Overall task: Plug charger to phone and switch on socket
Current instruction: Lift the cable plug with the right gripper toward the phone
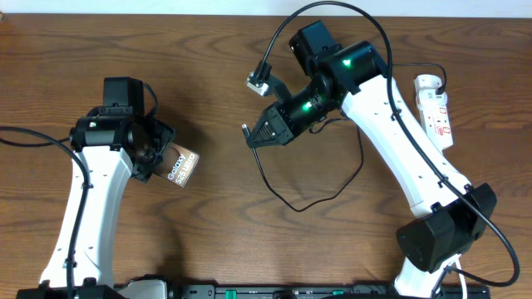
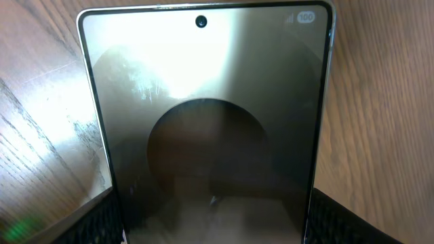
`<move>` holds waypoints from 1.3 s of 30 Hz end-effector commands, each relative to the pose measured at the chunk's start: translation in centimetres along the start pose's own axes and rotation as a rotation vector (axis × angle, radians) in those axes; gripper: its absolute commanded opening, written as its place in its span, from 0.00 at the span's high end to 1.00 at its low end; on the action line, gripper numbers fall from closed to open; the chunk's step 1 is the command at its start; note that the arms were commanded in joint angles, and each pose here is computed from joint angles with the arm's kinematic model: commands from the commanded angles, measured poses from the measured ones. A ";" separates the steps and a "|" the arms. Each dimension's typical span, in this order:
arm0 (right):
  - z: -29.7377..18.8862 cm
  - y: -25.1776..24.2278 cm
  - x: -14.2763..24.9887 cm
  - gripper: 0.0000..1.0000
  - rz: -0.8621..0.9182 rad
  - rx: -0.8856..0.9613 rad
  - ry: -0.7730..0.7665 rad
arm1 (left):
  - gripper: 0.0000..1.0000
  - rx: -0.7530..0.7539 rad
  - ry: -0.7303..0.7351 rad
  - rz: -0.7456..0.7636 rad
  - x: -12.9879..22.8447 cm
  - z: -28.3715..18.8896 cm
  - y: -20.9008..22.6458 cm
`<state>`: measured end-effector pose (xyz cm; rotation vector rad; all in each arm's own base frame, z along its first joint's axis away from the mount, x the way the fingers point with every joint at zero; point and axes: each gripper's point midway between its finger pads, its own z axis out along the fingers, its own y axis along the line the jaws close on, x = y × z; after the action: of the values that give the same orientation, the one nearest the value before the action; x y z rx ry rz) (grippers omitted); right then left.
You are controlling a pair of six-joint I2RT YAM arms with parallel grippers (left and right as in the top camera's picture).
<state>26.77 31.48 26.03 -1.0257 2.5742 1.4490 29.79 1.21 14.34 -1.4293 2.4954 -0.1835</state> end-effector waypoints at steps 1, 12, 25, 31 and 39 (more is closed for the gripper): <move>0.6 0.4 0.7 0.99 -0.028 -0.053 0.015 | 0.93 0.003 0.002 0.057 0.1 -0.1 0.0; 2.5 -1.6 1.8 0.99 0.031 -0.083 0.046 | 0.92 0.141 0.067 0.192 1.2 -0.3 -2.7; 6.6 -2.6 3.3 0.99 0.067 -0.117 0.163 | 0.93 0.191 0.111 0.321 2.2 -0.5 -3.3; 8.4 -2.6 4.2 0.99 0.062 -0.122 0.217 | 0.93 0.193 0.108 0.407 2.3 -0.5 -3.2; 9.5 -2.1 4.6 0.99 0.037 -0.130 0.242 | 0.93 0.240 0.167 0.475 3.6 -0.8 -3.5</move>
<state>22.20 34.96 17.75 -1.2050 2.7318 1.5736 30.80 -2.43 15.00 -0.8431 2.7239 -0.4162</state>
